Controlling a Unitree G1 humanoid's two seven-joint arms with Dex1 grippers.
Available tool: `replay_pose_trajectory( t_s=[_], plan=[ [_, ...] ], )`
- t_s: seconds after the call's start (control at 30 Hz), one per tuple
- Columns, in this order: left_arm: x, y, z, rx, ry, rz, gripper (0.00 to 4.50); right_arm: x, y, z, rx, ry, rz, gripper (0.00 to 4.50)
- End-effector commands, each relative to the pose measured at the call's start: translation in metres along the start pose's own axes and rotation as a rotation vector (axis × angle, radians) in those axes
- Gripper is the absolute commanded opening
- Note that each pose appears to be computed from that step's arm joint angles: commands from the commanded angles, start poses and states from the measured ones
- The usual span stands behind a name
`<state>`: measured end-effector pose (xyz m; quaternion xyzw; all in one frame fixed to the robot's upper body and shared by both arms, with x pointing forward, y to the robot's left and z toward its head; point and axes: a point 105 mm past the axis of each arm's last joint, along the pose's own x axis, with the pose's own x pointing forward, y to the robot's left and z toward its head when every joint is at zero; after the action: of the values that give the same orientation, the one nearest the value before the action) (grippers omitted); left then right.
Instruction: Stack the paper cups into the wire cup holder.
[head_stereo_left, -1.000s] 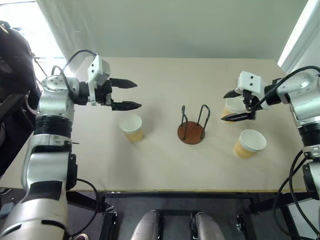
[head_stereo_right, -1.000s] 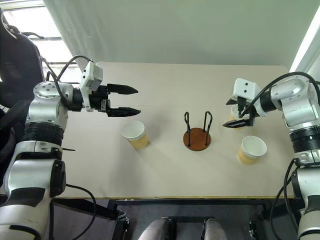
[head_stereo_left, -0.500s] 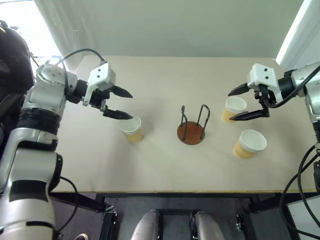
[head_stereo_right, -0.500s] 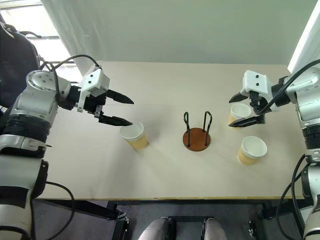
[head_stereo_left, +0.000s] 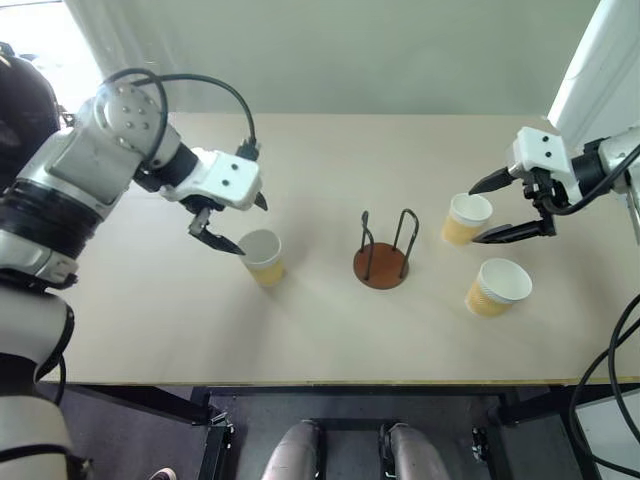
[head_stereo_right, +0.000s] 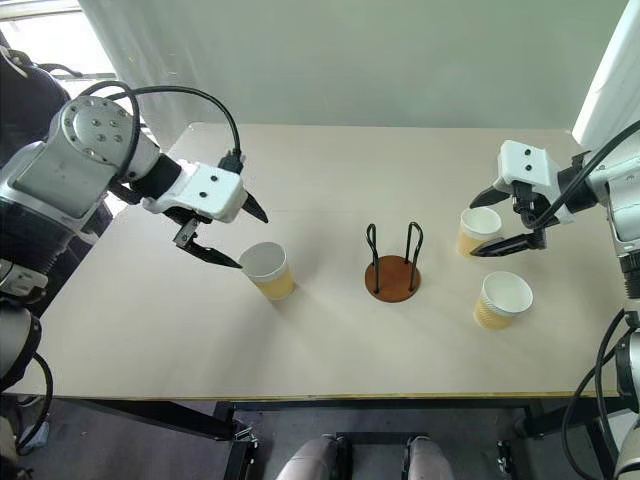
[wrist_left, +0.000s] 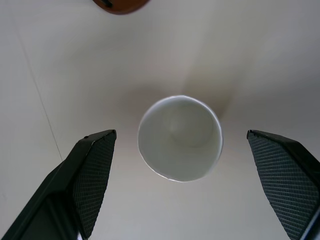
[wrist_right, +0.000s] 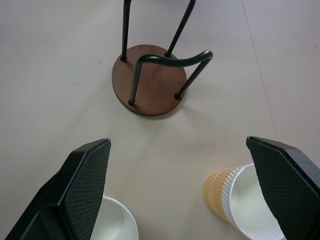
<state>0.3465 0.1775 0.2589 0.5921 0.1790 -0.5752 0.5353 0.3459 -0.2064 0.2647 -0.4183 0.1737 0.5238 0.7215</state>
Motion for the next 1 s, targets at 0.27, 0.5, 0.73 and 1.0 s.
replay_pose_trajectory(
  t_s=[0.27, 0.5, 0.73, 1.0],
  plan=[
    [-0.015, -0.013, -0.011, 0.051, 0.128, -0.046, 4.5, -0.013, -0.003, 0.008, -0.036, 0.012, -0.025, 4.47],
    [-0.013, -0.03, -0.021, 0.017, 0.156, -0.094, 4.5, -0.014, -0.004, 0.006, -0.034, 0.021, -0.026, 4.47],
    [0.006, -0.044, -0.031, 0.063, 0.155, -0.15, 4.5, -0.01, -0.004, 0.009, -0.037, 0.01, -0.017, 4.47],
    [0.015, -0.038, -0.034, 0.094, 0.124, -0.122, 4.5, -0.007, -0.001, 0.008, -0.037, 0.01, -0.005, 4.47]
  ],
)
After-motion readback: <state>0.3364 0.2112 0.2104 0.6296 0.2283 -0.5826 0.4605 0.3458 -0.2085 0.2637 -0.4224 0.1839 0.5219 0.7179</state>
